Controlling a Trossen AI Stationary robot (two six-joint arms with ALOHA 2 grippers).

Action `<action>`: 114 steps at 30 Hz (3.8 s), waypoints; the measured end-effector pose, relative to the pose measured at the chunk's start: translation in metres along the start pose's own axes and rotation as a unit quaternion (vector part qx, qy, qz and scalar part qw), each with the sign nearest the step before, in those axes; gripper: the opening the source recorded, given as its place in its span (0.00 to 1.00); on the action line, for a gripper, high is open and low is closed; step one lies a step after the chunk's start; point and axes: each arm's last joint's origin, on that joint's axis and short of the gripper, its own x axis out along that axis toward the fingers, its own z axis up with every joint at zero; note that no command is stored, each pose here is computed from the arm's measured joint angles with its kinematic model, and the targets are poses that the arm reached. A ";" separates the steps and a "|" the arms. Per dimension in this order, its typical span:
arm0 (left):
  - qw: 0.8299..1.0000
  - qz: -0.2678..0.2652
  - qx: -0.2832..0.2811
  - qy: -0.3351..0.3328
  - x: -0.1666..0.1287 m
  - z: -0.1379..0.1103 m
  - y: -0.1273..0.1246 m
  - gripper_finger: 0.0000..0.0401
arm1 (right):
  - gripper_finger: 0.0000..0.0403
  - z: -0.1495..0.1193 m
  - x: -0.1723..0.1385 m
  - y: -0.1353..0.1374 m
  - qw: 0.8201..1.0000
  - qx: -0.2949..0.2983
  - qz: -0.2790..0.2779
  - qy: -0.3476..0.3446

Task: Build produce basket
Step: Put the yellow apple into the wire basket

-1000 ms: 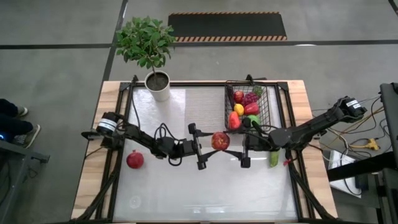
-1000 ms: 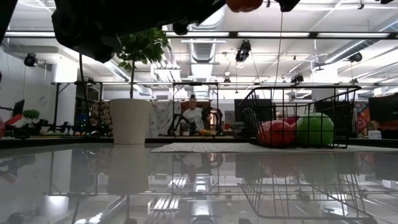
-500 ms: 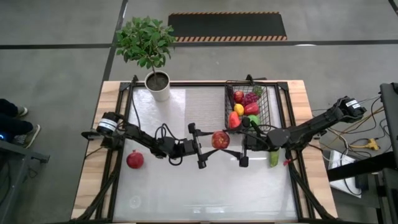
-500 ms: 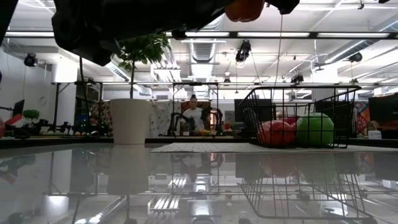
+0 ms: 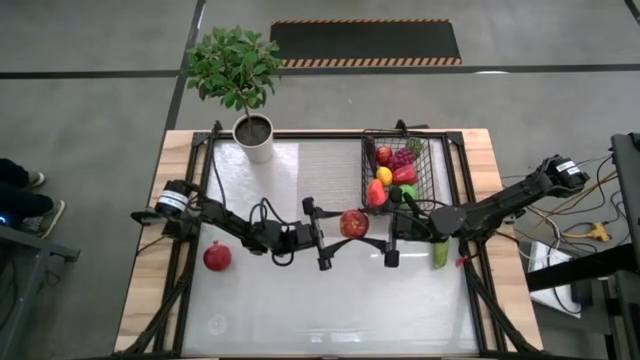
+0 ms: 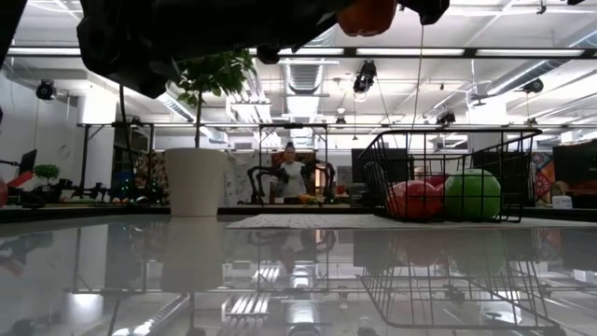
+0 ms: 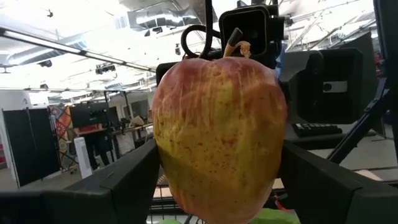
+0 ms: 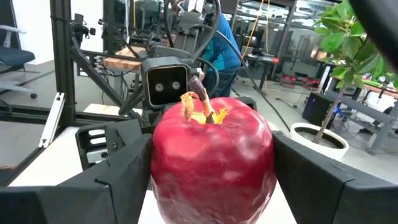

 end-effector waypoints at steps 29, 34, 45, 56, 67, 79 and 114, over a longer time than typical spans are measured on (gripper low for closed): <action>0.995 0.080 0.028 0.058 -0.003 -0.008 0.004 0.86 | 0.71 -0.013 -0.018 -0.037 0.923 0.079 -0.370 0.074; 0.995 0.080 0.028 0.058 -0.003 -0.008 0.004 0.86 | 0.71 -0.043 -0.021 -0.055 0.887 0.136 -0.430 0.104; 0.995 0.082 0.038 0.053 -0.003 -0.002 0.006 0.86 | 0.71 -0.090 -0.032 -0.079 0.853 0.229 -0.446 0.142; 0.994 0.088 0.047 0.051 -0.002 0.001 0.007 0.86 | 0.71 -0.107 -0.028 -0.077 0.850 0.197 -0.452 0.187; 0.993 0.092 0.050 0.056 -0.004 0.000 0.008 0.86 | 0.71 -0.120 -0.023 -0.075 0.839 0.191 -0.471 0.195; 0.993 0.092 0.051 0.057 -0.004 -0.001 0.008 0.86 | 0.74 -0.120 -0.023 -0.075 0.839 0.188 -0.470 0.198; 0.993 0.091 0.053 0.046 -0.008 0.012 0.011 0.86 | 0.24 -0.017 -0.004 -0.126 0.852 0.183 -0.316 0.375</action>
